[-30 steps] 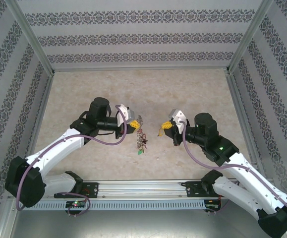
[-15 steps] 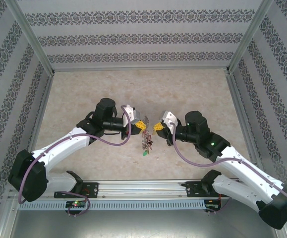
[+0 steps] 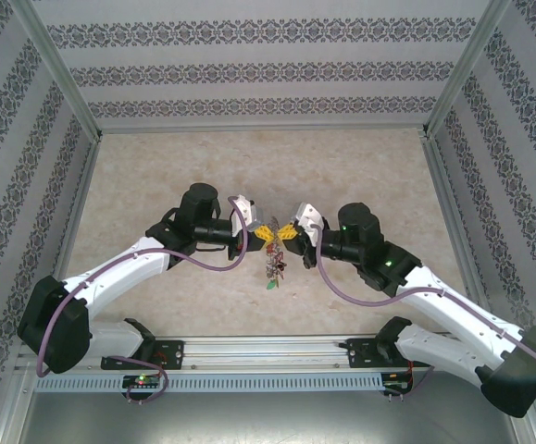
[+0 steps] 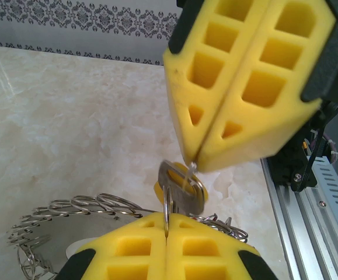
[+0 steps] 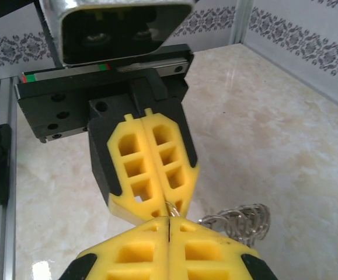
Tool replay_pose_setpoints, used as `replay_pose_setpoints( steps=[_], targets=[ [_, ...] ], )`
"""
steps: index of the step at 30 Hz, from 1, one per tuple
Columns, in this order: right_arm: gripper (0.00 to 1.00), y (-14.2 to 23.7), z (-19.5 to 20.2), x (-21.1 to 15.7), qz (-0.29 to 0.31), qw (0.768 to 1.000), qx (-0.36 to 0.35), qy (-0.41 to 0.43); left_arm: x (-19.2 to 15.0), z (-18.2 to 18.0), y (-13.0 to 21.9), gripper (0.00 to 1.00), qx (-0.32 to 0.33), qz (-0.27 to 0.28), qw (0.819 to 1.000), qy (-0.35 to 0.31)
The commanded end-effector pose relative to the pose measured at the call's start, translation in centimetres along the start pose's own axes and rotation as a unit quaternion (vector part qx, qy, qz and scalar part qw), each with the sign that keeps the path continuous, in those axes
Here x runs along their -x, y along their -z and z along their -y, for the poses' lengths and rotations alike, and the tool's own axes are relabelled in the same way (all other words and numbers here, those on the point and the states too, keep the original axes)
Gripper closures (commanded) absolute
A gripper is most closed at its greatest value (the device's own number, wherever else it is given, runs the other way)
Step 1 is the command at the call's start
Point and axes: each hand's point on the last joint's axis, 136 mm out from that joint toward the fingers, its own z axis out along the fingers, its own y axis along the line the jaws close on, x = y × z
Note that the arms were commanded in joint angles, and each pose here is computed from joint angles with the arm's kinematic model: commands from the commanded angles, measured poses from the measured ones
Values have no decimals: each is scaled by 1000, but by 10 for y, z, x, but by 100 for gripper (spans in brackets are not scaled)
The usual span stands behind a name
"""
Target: Put the keys on the keyring
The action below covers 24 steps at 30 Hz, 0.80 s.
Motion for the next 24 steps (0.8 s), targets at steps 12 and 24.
replay_pose_setpoints(
  steps=[12, 24],
  targets=[
    [100, 0, 25, 13, 6, 996, -84, 11, 31, 2, -1, 100, -5, 33, 999, -34],
    [100, -2, 38, 3, -28, 992, -124, -9, 34, 2, -1, 100, -4, 34, 998, -43]
  ],
)
